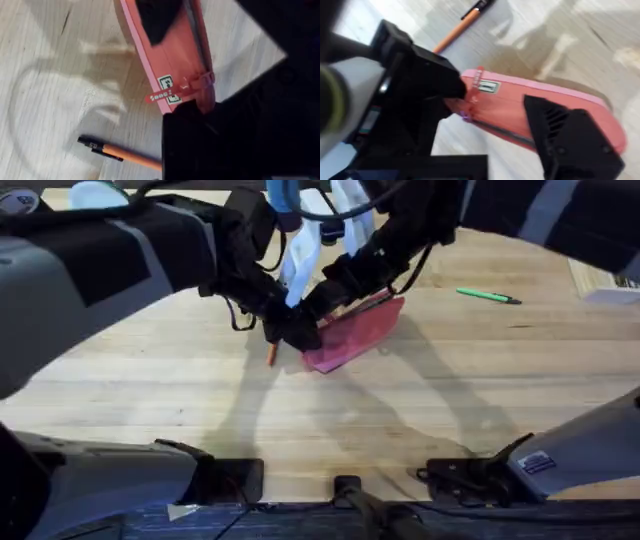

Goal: Unzip the bag, pick up the pens from the table one at a time and place them inside, then zip the bag closed.

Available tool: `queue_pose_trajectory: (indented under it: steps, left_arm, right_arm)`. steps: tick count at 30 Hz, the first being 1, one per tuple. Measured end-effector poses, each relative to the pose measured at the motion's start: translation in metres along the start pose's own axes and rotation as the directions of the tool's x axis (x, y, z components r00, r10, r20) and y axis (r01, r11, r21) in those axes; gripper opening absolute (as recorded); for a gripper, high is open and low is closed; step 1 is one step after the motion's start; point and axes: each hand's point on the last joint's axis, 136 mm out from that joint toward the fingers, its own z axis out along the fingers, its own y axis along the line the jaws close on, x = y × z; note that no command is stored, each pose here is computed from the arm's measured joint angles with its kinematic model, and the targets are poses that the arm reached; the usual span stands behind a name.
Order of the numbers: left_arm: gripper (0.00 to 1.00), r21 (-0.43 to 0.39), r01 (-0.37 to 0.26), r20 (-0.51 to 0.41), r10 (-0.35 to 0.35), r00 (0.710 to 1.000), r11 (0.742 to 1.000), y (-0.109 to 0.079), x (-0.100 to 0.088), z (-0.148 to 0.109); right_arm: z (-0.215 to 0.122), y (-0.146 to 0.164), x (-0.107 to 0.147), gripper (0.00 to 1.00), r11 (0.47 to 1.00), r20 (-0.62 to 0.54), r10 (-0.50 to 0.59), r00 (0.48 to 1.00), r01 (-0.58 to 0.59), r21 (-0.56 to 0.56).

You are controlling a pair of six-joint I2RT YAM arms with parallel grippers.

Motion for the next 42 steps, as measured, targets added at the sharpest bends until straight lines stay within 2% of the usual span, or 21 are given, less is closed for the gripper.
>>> queue_pose_trajectory:
  steps: [1, 3, 6, 11, 18, 19, 20, 23, 25, 27, 37, 42]
  left_arm:
    - [0.043, 0.0, 0.0, 0.0, 0.0, 1.0, 1.0, 0.0, 0.0, 0.0]
    - [0.043, 0.0, 0.0, 0.0, 0.0, 1.0, 1.0, 0.0, 0.0, 0.0]
    - [0.043, 0.0, 0.0, 0.0, 0.0, 1.0, 1.0, 0.0, 0.0, 0.0]
    - [0.043, 0.0, 0.0, 0.0, 0.0, 1.0, 1.0, 0.0, 0.0, 0.0]
    - [0.045, 0.0, 0.0, 0.0, 0.0, 1.0, 1.0, 0.0, 0.0, 0.0]
    - [0.084, 0.0, -0.001, 0.0, 0.001, 1.0, 1.0, 0.0, 0.0, 0.0]
    - [0.191, 0.002, -0.003, 0.001, 0.003, 1.0, 1.0, 0.0, 0.0, 0.0]
    - [0.676, 0.002, -0.006, 0.004, 0.006, 1.0, 1.0, 0.0, -0.001, 0.0]
    - [0.946, 0.002, -0.003, 0.004, 0.003, 1.0, 1.0, 0.0, -0.001, 0.0]
    - [0.991, 0.002, -0.006, 0.005, 0.006, 1.0, 1.0, 0.0, -0.001, 0.0]
    - [0.992, -0.009, -0.016, 0.014, 0.016, 1.0, 1.0, 0.003, -0.004, 0.0]
    - [0.993, -0.008, -0.016, 0.014, 0.016, 1.0, 1.0, 0.002, -0.005, -0.001]
  right_arm:
    - [-0.002, -0.004, -0.001, 0.969, 1.0, 0.005, 0.003, 1.0, -0.003, 0.004]
    - [-0.007, -0.014, -0.003, 0.996, 1.0, 0.019, 0.023, 1.0, -0.023, 0.015]
    - [-0.019, -0.031, -0.006, 0.997, 0.998, 0.051, 0.04, 0.998, -0.043, 0.047]
    - [-0.057, -0.056, -0.016, 0.997, 0.985, 0.132, 0.03, 0.991, -0.052, 0.164]
    - [-0.098, -0.073, -0.026, 0.997, 0.953, 0.208, -0.013, 0.978, -0.051, 0.299]
    - [-0.101, -0.074, -0.027, 0.997, 0.95, 0.213, -0.017, 0.977, -0.051, 0.309]
    - [-0.103, -0.074, -0.027, 0.997, 0.947, 0.215, -0.021, 0.976, -0.049, 0.317]
    - [-0.104, -0.076, -0.025, 0.997, 0.943, 0.21, -0.021, 0.978, -0.051, 0.329]
    - [-0.104, -0.077, -0.025, 0.997, 0.941, 0.207, -0.02, 0.978, -0.052, 0.333]
    - [-0.105, -0.077, -0.026, 0.997, 0.94, 0.21, -0.025, 0.977, -0.049, 0.339]
    - [-0.114, -0.098, -0.026, 0.997, 0.885, 0.185, -0.07, 0.98, -0.024, 0.465]
    - [-0.108, -0.088, -0.021, 0.997, 0.895, 0.125, -0.159, 0.979, 0.09, 0.436]
